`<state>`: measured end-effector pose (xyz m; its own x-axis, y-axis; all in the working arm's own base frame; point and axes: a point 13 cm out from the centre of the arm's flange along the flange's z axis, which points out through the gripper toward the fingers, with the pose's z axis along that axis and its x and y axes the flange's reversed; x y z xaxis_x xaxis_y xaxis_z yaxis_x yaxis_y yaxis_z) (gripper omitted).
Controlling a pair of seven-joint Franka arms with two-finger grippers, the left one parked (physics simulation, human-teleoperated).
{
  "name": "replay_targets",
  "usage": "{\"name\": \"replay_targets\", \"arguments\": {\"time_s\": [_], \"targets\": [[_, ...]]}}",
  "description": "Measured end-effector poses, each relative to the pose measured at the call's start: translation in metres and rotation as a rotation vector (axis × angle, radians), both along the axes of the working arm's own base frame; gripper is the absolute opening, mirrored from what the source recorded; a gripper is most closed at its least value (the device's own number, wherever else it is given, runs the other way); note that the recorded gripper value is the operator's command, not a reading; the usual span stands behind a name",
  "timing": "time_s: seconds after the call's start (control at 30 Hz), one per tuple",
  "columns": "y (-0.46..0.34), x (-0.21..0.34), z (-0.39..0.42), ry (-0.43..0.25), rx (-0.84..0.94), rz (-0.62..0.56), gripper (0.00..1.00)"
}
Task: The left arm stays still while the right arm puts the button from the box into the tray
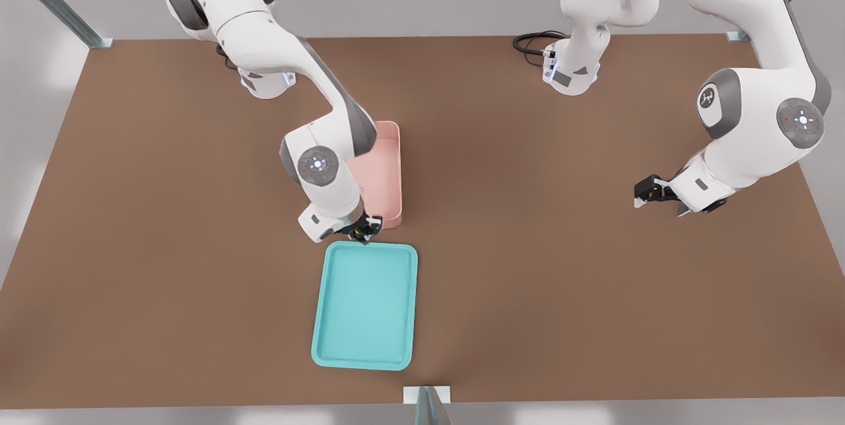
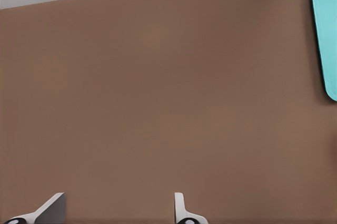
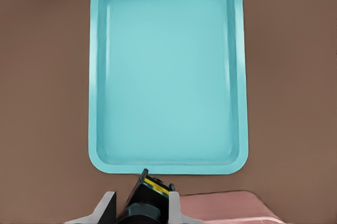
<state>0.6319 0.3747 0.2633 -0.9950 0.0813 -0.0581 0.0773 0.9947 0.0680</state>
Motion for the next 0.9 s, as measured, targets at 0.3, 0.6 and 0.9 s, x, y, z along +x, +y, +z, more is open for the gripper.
{"name": "replay_targets", "arguments": {"time_s": [0.3, 0.6, 0.9], "targets": [[-0.023, 0.060, -0.072, 0.066, -0.070, 0.074, 0.40], [-0.017, 0.084, -0.098, 0.007, -0.060, 0.157, 0.68], [-0.068, 0.108, 0.051, -0.101, -0.015, 0.122, 1.00]]}}
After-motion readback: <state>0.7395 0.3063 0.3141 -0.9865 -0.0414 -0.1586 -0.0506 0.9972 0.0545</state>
